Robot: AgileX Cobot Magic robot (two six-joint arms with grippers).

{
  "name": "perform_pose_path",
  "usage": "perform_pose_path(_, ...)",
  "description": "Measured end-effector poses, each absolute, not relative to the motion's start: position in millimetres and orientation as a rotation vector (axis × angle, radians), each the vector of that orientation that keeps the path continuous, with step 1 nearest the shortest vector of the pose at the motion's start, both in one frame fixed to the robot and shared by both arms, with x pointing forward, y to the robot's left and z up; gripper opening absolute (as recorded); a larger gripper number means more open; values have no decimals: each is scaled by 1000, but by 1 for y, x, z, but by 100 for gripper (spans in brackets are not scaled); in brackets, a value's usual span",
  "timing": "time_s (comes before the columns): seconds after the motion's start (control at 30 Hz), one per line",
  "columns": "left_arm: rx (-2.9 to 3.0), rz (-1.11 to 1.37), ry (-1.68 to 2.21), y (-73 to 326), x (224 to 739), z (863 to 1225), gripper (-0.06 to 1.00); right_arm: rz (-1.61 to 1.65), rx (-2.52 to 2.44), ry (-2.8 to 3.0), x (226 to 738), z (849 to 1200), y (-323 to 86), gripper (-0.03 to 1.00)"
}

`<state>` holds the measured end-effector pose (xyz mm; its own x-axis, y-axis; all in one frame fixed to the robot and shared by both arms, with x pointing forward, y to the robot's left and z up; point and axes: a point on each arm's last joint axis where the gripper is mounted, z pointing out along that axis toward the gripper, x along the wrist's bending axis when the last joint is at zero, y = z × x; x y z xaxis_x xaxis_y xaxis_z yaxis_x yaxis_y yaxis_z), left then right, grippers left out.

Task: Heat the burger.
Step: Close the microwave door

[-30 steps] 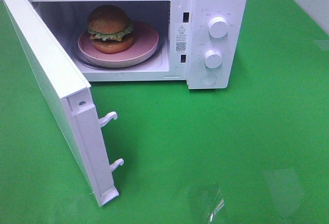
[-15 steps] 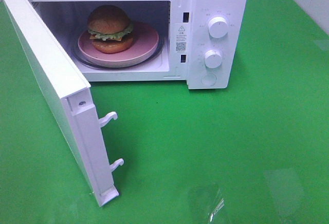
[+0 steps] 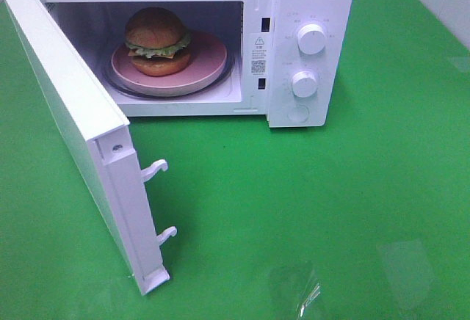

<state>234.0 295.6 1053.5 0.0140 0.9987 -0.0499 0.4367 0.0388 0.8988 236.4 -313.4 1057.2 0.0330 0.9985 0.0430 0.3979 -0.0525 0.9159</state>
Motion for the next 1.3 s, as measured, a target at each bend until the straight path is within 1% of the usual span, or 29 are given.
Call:
perform_pose_path(0.37,1503,908,1534,296,234,1054,98,1005,1555,1462,236,1057,-313,73)
perform_pose_path(0.43,1497,914,1527,296,234,1055,96,1005,1555,1462,236,1057,-313,73)
perform_pose_path(0.47,1486,932,1518,296,234,1058,93,1005,1555,1462,236,1057,-313,73)
perform_pose_path(0.5,1486,932,1518,296,234,1058,93,1005,1555,1462,236,1057,-313,73)
perform_pose_path(0.53,1457,964,1490,297,234,1063,89,1005,1555,1462,236,1057,-313,73)
perform_pose_path(0.57,1457,964,1490,297,234,1063,89,1005,1555,1462,236,1057,-313,73)
perform_pose_path(0.6,1423,996,1457,297,236,1067,83,1005,1555,1462,236,1057,-313,73)
perform_pose_path(0.63,1423,996,1457,297,236,1067,83,1005,1555,1462,236,1057,-313,73)
perform_pose_path(0.7,1398,1013,1438,297,245,1073,66,1005,1555,1462,236,1057,-313,73)
perform_pose_path(0.73,1398,1013,1438,297,245,1073,66,1005,1555,1462,236,1057,-313,73)
perform_pose_path(0.77,1398,1012,1441,298,252,1076,57,1005,1555,1462,236,1057,-313,73)
perform_pose_path(0.8,1398,1012,1441,298,252,1076,57,1005,1555,1462,236,1057,-313,73)
perform_pose_path(0.83,1399,1010,1447,298,261,1079,46,1005,1555,1462,236,1057,-313,73)
perform_pose_path(0.87,1399,1010,1447,298,261,1079,46,1005,1555,1462,236,1057,-313,73)
perform_pose_path(0.9,1398,1009,1451,299,272,1082,34,1005,1555,1462,236,1057,-313,73)
perform_pose_path(0.93,1398,1009,1451,299,272,1082,34,1005,1555,1462,236,1057,-313,73)
perform_pose_path(0.97,1393,1011,1452,299,282,1084,23,1005,1555,1462,236,1057,-313,73)
perform_pose_path(1.0,1393,1011,1452,299,282,1084,23,1005,1555,1462,236,1057,-313,73)
perform_pose_path(1.03,1387,1014,1451,300,293,1086,17,1005,1555,1462,236,1057,-313,73)
perform_pose_path(1.07,1387,1014,1451,300,293,1086,17,1005,1555,1462,236,1057,-313,73)
perform_pose_path(1.1,1376,1022,1446,300,304,1088,3,1005,1555,1462,236,1057,-313,73)
perform_pose_path(1.2,1367,1028,1440,301,310,1089,0,1005,1555,1462,236,1057,-313,73)
perform_pose_path(1.27,1320,1054,1415,302,332,1083,0,1005,1555,1462,236,1057,-313,73)
perform_pose_path(1.3,1320,1054,1415,302,332,1083,0,1005,1555,1462,236,1057,-313,73)
